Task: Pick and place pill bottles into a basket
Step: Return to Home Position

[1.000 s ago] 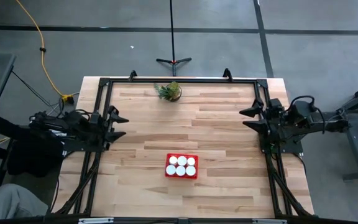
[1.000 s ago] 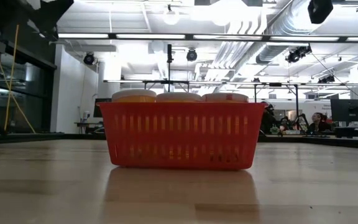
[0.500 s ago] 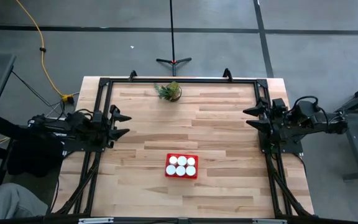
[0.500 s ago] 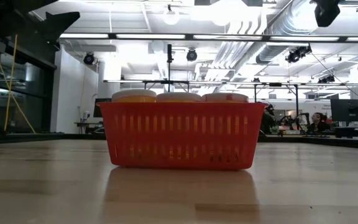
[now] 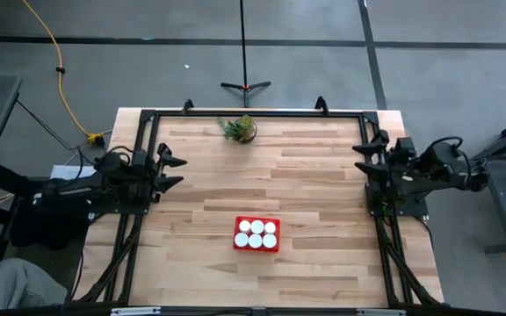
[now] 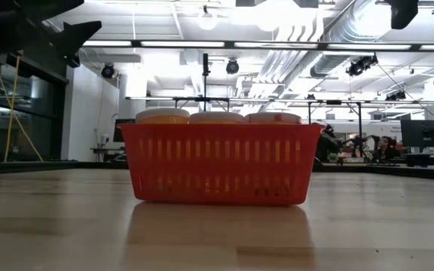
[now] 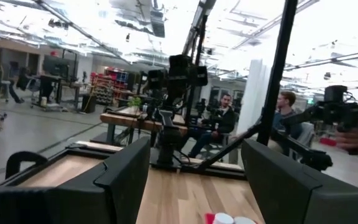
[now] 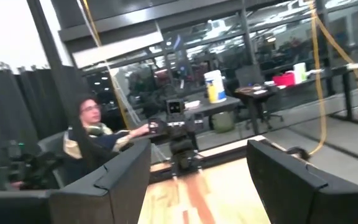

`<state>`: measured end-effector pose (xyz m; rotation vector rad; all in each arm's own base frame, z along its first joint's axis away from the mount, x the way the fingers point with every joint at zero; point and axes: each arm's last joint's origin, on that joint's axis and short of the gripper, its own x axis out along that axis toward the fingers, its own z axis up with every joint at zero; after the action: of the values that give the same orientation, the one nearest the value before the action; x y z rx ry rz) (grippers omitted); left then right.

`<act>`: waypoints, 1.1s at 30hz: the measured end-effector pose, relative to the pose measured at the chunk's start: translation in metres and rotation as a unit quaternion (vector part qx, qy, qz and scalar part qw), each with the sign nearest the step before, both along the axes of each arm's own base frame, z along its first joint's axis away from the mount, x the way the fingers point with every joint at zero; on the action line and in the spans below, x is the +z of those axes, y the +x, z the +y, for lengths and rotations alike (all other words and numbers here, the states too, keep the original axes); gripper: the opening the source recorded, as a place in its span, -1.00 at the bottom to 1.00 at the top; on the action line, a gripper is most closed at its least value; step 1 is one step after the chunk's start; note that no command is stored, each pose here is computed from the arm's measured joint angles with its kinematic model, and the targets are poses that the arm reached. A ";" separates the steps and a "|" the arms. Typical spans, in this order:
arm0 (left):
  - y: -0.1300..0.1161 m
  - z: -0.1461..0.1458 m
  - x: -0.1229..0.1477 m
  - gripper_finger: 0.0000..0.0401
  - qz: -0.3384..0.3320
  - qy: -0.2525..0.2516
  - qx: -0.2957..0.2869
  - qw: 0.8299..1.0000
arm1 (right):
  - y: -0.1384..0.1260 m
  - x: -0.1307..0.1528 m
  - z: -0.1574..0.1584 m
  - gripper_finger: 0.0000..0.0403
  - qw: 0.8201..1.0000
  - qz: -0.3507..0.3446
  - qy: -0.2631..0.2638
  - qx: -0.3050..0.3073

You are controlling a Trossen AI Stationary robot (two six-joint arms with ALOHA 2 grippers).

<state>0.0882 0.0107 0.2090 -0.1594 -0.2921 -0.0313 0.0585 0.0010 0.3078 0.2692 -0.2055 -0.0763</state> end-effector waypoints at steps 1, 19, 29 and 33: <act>0.000 0.001 0.000 0.43 0.002 -0.001 0.001 1.000 | 0.000 0.000 0.000 0.26 1.000 0.001 -0.004 -0.008; 0.001 0.001 -0.007 0.43 0.040 -0.023 -0.038 0.998 | 0.025 -0.081 -0.002 0.26 0.995 -0.089 0.036 -0.030; 0.002 0.001 -0.008 0.43 0.047 -0.020 -0.038 0.998 | 0.026 -0.086 -0.012 0.26 0.997 -0.068 0.019 -0.029; 0.002 0.001 -0.013 0.43 0.069 -0.022 -0.037 0.997 | 0.027 -0.089 -0.013 0.26 0.998 -0.051 0.017 -0.018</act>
<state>0.0907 0.0121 0.1962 -0.2159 -0.1491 -0.0860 0.0858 -0.0123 0.2189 0.3038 -0.3103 -0.1022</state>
